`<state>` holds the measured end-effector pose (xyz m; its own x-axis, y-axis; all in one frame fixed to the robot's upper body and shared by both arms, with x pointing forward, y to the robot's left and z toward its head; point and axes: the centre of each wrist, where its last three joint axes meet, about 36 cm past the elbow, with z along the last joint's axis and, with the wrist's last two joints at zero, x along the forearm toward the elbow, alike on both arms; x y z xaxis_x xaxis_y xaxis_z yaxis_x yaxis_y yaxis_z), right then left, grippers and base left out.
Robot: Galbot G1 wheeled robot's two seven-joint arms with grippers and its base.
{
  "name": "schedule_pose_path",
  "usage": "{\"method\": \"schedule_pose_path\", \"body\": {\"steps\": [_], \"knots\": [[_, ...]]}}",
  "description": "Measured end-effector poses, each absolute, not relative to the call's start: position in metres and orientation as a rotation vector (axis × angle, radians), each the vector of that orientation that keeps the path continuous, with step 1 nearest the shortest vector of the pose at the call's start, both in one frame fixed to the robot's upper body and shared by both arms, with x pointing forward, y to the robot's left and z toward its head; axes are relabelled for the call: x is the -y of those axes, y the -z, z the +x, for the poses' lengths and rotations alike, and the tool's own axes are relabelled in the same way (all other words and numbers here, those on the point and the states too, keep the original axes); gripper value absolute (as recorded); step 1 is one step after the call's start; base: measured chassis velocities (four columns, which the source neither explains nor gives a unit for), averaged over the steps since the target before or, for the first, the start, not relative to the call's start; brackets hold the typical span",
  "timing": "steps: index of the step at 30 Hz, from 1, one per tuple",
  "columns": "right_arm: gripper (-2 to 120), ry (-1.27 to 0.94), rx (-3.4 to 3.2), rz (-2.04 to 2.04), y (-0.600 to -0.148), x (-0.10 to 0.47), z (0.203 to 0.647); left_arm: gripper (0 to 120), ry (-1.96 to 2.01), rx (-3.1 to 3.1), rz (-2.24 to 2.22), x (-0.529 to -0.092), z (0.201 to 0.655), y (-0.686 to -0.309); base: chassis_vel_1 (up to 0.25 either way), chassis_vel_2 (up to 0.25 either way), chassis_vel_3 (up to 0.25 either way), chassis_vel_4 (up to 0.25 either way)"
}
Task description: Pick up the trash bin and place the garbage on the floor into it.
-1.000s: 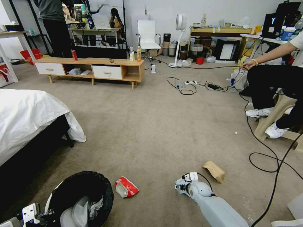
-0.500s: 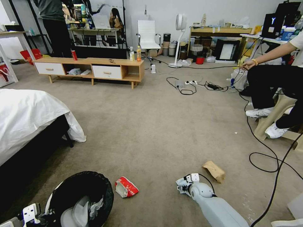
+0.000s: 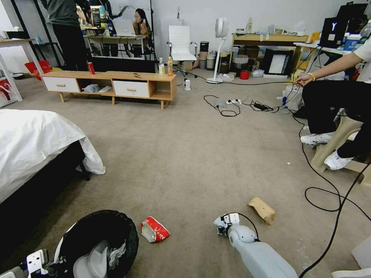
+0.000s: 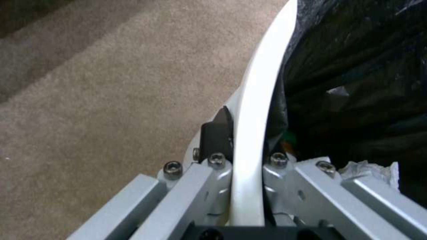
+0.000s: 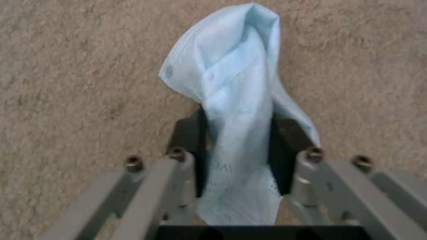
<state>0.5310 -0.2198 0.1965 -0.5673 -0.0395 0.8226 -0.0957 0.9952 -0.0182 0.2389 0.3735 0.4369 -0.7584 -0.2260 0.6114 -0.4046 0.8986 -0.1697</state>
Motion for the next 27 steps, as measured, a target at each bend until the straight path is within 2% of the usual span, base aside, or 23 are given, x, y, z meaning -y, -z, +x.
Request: {"method": "schedule_pose_path", "body": {"steps": [1,4,5,6,7,8,16,18,20,21,23,27], "knots": [[28,-0.074,2.174,0.094,-0.197,0.220,0.531,2,-0.391,2.454,0.451,-0.373,0.239,-0.437,0.000,0.000,0.000,0.000],[14,-0.076,2.174,0.095,-0.195,0.220,0.529,2,-0.393,2.453,0.450,-0.373,0.239,-0.436,0.000,0.000,0.000,0.000],[14,-0.076,2.174,0.095,-0.195,0.220,0.529,2,-0.393,2.453,0.450,-0.373,0.239,-0.436,0.000,0.000,0.000,0.000],[10,-0.078,2.174,0.093,-0.194,0.221,0.528,2,-0.393,2.453,0.449,-0.373,0.239,-0.436,0.000,0.000,0.000,0.000],[2,-0.078,2.178,0.095,-0.195,0.223,0.525,2,-0.391,2.451,0.450,-0.373,0.239,-0.435,0.000,0.000,0.000,0.000],[0,-0.072,2.183,0.105,-0.196,0.223,0.520,2,-0.391,2.451,0.450,-0.372,0.240,-0.435,0.000,0.000,0.000,0.000],[0,-0.043,2.201,0.142,-0.212,0.221,0.508,2,-0.392,2.454,0.444,-0.370,0.242,-0.434,0.000,0.000,0.000,0.000],[0,-0.024,2.220,0.160,-0.224,0.223,0.505,2,-0.393,2.456,0.441,-0.369,0.242,-0.435,0.000,0.000,0.000,0.000],[0,-0.006,2.278,0.214,-0.261,0.231,0.500,2,-0.395,2.462,0.433,-0.367,0.244,-0.436,0.000,0.000,0.000,0.000],[0,-0.006,2.278,0.214,-0.261,0.231,0.500,2,-0.395,2.462,0.433,-0.367,0.244,-0.436,0.000,0.000,0.000,0.000],[0,-0.005,2.344,0.272,-0.294,0.233,0.496,2,-0.397,2.469,0.429,-0.367,0.246,-0.438,0.000,0.000,0.000,0.000],[0,-0.010,2.389,0.312,-0.313,0.231,0.494,2,-0.399,2.473,0.425,-0.366,0.247,-0.440,0.000,0.000,0.000,0.000]]}}
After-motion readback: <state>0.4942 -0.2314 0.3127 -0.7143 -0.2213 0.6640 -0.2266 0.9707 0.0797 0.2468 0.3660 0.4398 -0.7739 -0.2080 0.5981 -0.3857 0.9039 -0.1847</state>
